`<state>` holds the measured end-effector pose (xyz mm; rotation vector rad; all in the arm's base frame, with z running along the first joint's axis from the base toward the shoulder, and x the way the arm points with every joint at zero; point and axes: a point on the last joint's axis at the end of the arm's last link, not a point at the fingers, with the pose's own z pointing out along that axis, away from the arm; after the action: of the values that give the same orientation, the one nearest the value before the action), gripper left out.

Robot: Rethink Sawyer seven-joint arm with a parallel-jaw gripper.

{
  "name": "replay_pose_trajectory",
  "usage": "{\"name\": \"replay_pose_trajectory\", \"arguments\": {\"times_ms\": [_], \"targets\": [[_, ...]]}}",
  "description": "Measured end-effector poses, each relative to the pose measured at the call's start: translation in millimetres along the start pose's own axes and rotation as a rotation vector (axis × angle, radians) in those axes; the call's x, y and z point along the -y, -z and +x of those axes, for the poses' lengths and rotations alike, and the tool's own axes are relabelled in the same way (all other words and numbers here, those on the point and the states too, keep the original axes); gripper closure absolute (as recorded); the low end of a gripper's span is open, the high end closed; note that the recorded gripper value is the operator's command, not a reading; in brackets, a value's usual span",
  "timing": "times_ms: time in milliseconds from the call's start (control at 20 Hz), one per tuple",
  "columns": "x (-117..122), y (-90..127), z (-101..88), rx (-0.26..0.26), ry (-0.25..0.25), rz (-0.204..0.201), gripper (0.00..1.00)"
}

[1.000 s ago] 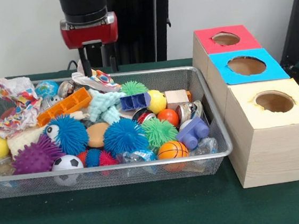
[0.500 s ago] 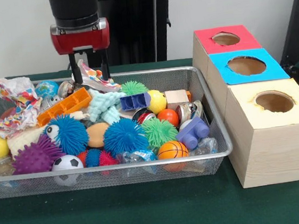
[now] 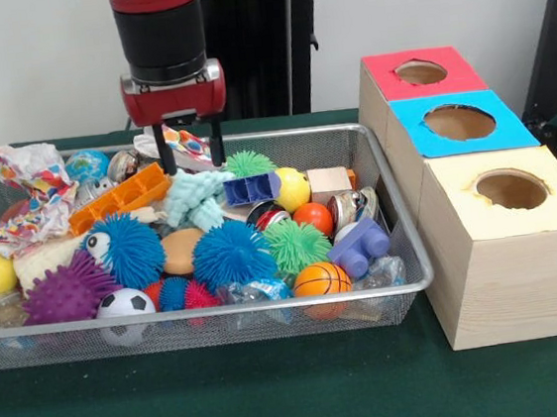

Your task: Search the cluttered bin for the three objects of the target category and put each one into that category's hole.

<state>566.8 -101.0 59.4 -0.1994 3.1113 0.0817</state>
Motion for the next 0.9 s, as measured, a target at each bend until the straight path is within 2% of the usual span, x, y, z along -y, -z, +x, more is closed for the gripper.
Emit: {"name": "replay_pose_trajectory", "arguments": {"times_ms": [550, 900], "targets": [[-19, 8, 28.9, 0.019, 0.045, -0.003, 0.00], [-11, 9, 62.8, -0.009, 0.019, -0.021, 0.00]]}}
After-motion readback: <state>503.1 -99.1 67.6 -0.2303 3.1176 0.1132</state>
